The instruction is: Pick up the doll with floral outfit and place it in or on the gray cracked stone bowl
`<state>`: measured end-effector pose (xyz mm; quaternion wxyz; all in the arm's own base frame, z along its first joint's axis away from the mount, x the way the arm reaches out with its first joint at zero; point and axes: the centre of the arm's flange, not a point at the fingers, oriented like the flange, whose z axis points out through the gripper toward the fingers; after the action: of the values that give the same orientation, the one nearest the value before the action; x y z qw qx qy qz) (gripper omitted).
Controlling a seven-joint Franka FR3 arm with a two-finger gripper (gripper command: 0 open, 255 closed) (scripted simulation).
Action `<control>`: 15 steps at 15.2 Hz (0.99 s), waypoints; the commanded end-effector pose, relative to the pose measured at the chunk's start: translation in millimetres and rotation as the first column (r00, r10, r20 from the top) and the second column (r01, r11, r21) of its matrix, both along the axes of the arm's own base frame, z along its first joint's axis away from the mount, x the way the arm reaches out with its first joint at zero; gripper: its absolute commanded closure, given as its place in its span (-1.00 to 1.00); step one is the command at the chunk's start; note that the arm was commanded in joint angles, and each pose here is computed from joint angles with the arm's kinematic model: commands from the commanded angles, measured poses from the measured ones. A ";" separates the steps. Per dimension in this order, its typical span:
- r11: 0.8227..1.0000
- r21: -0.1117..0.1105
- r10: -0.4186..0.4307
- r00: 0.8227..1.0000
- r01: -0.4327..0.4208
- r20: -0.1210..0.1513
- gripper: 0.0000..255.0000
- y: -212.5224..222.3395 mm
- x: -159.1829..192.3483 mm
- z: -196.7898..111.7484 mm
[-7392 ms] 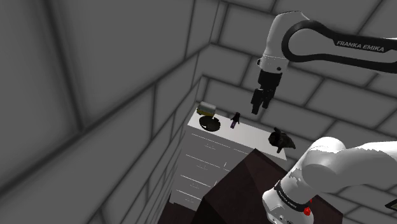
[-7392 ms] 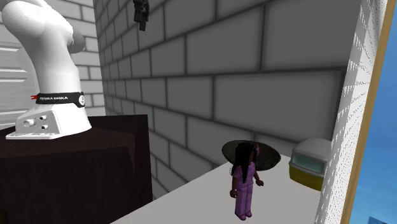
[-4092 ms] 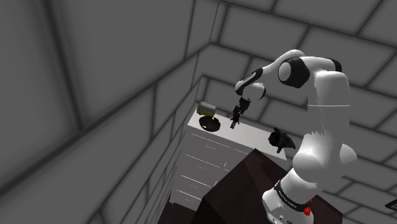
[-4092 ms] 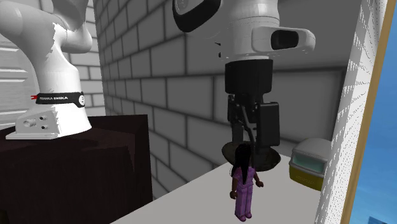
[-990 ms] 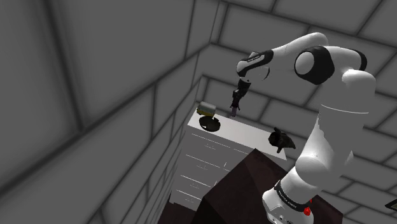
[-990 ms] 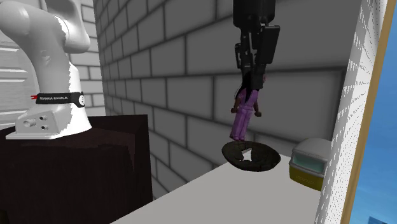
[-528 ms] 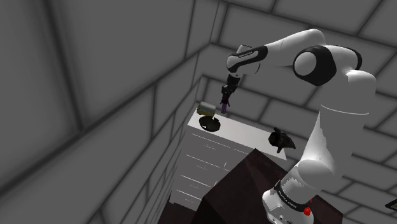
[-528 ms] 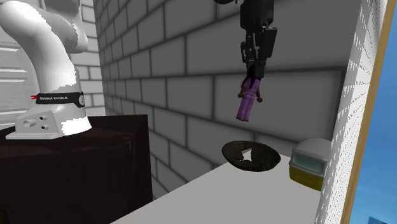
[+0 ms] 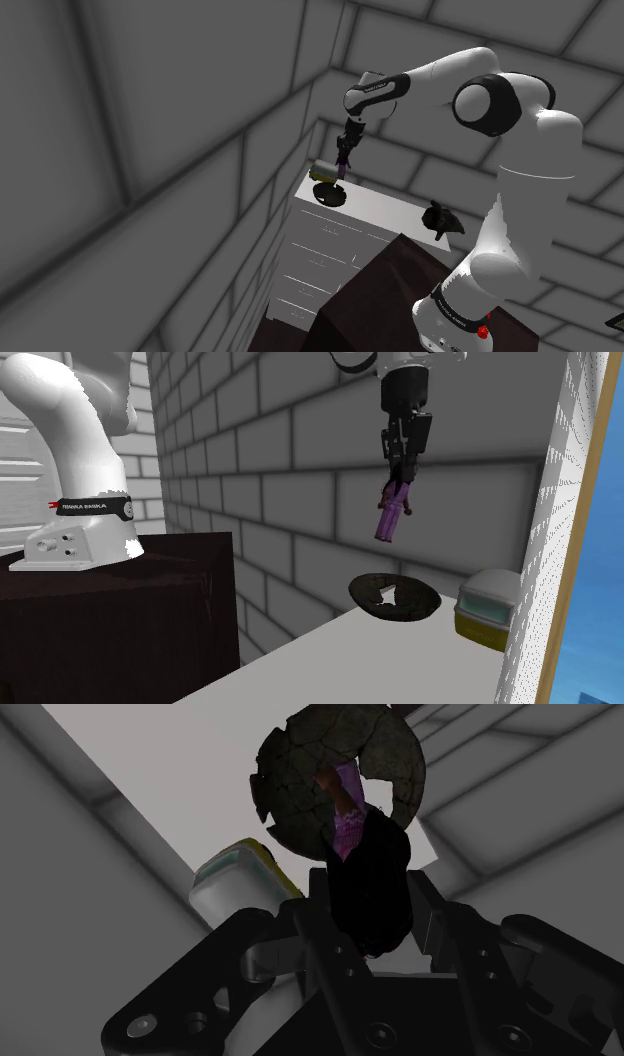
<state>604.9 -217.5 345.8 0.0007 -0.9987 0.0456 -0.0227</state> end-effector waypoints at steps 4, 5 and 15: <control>1.000 0.000 0.000 1.000 0.000 0.001 1.00 -0.2 0.0 -26.7; 1.000 0.000 0.000 1.000 0.000 0.001 1.00 -0.2 0.0 -32.0; 1.000 0.000 0.000 1.000 0.000 0.001 1.00 -0.2 0.0 -84.8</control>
<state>605.1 -219.0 266.3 0.0007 -0.9987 0.0456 -0.0226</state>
